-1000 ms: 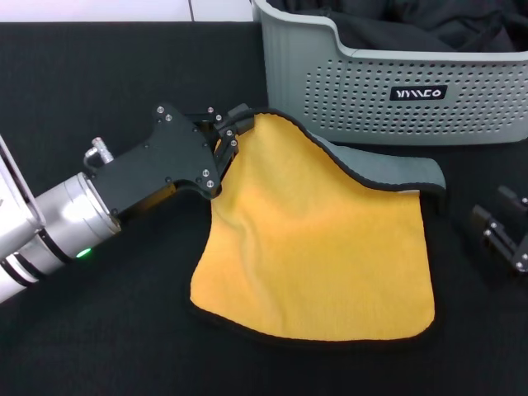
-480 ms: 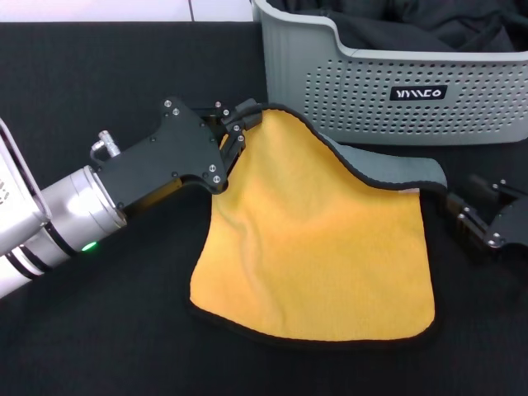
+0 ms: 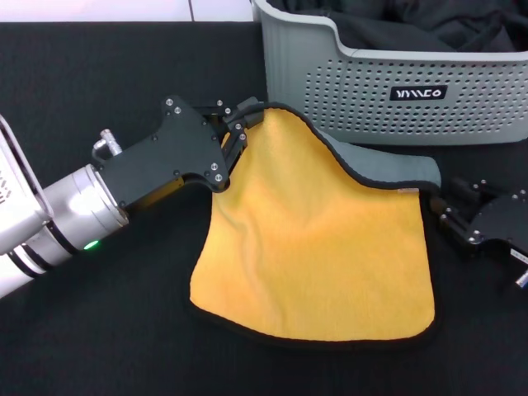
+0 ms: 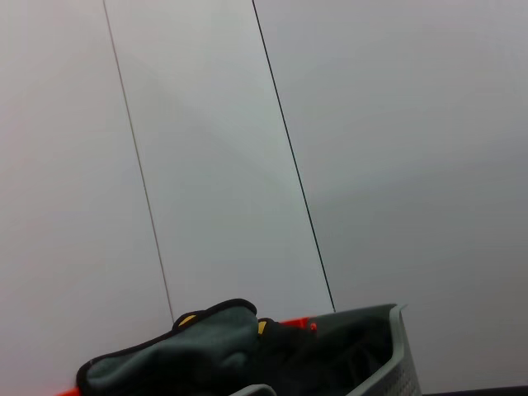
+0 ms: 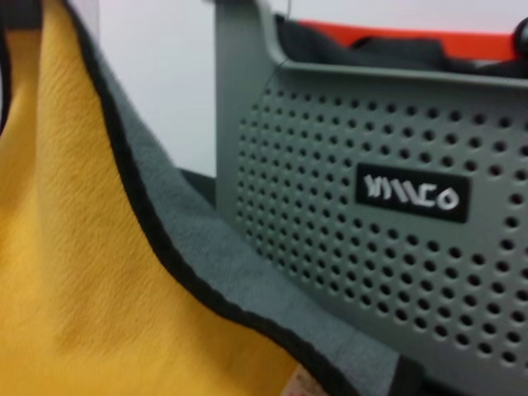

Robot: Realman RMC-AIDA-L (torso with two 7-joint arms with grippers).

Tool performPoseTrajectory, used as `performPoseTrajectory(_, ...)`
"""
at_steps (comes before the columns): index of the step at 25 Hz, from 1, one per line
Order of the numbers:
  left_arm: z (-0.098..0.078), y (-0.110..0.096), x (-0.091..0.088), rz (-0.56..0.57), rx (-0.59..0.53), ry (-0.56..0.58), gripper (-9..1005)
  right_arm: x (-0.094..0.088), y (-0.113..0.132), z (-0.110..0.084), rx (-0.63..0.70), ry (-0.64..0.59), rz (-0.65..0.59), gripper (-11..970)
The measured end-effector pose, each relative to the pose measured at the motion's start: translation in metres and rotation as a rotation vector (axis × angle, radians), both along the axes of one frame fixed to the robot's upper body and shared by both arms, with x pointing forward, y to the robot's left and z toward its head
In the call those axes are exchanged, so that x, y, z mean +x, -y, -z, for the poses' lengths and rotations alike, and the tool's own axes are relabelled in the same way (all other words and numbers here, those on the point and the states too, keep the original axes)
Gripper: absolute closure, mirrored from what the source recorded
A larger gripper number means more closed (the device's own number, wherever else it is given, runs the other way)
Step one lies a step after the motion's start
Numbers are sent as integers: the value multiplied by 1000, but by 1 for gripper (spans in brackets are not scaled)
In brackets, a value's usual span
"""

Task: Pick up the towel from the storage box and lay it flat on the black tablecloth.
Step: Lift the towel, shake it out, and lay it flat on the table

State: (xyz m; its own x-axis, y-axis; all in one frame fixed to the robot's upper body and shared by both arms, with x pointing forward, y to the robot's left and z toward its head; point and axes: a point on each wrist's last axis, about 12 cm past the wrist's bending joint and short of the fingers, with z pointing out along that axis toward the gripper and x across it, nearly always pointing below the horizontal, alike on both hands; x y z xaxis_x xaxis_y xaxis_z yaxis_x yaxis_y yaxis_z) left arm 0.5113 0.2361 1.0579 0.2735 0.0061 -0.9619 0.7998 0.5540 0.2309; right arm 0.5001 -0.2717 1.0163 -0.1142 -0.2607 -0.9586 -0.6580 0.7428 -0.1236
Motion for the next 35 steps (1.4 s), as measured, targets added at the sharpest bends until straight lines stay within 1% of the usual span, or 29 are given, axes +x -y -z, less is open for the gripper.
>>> performPoseTrajectory(6,-1,0,0,3,-2,3,926,7,-10,1,-28,-8,-28,606)
performPoseTrajectory(11,0,0,-1,3,-5,-2,922,8,-14,0,-30,-7,-47,607)
performPoseTrajectory(23,2,1,-3,3,-10,-10,912,6,-16,0,-30,2,-65,725)
performPoseTrajectory(28,3,-1,-5,-4,-8,-16,908,-6,-15,-4,46,18,-101,770)
performPoseTrajectory(29,4,-2,-5,-6,-7,-17,907,-8,-14,-6,68,22,-101,846)
performPoseTrajectory(30,4,-2,-5,-7,-6,-19,906,-12,-11,-9,122,22,-107,922)
performPoseTrajectory(31,4,-2,-5,-7,-6,-19,905,-12,-11,-9,122,22,-107,924)
performPoseTrajectory(35,4,-3,-10,15,-31,-27,902,-26,0,-18,249,41,-130,931)
